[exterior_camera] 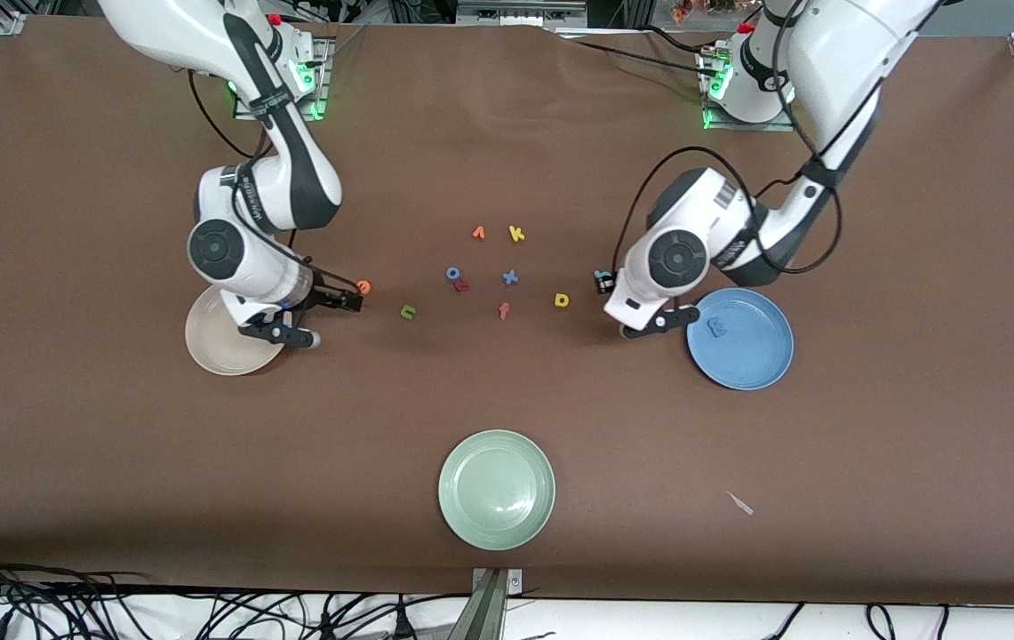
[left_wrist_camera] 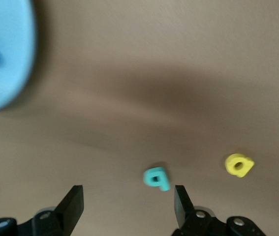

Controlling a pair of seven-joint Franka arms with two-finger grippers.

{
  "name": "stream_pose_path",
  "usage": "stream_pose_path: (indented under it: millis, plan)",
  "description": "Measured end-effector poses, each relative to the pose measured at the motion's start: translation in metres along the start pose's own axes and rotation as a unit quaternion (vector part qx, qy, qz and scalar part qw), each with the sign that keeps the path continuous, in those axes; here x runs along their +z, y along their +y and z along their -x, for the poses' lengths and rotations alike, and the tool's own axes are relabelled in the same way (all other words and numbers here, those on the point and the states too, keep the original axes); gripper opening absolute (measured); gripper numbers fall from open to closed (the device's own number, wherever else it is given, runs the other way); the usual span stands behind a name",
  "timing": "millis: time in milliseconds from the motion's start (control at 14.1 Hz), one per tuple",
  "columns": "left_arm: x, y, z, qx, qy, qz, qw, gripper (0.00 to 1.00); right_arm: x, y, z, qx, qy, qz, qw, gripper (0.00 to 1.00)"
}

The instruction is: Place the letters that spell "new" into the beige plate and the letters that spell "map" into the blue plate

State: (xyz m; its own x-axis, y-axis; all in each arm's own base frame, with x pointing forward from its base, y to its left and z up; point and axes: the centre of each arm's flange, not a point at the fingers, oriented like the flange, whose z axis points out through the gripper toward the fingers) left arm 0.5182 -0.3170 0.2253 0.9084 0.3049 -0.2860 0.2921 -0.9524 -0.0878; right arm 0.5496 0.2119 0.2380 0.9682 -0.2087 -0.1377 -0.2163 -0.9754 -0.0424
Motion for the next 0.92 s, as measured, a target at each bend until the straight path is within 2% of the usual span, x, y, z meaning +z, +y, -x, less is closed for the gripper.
stream_pose_path:
  millis: [284,497,639,781,852,923]
  plan:
    - [0.059,0.001,0.023,-0.017,0.012,0.037,0.999,0.83,0.037,-0.009,0.030,0.008,0.036,-0.015,0.999,1.00]
    - [0.068,-0.003,0.026,-0.019,0.012,0.039,0.999,0.81,0.055,-0.004,0.044,0.006,0.043,-0.012,0.999,1.00]
    - [0.068,-0.002,0.027,-0.019,0.012,0.039,0.999,0.77,0.058,-0.006,0.048,0.005,0.041,-0.010,0.999,1.00]
    - [0.068,-0.002,0.027,-0.020,0.012,0.039,0.999,0.61,0.063,-0.006,0.052,0.002,0.037,-0.006,0.999,0.97]
    - [0.068,-0.002,0.027,-0.020,0.012,0.039,0.999,0.61,0.066,-0.007,0.055,0.000,0.034,-0.004,0.999,0.94]
    - [0.068,-0.003,0.027,-0.020,0.012,0.039,0.999,0.55,0.068,-0.007,0.056,-0.001,0.032,-0.002,0.999,0.94]
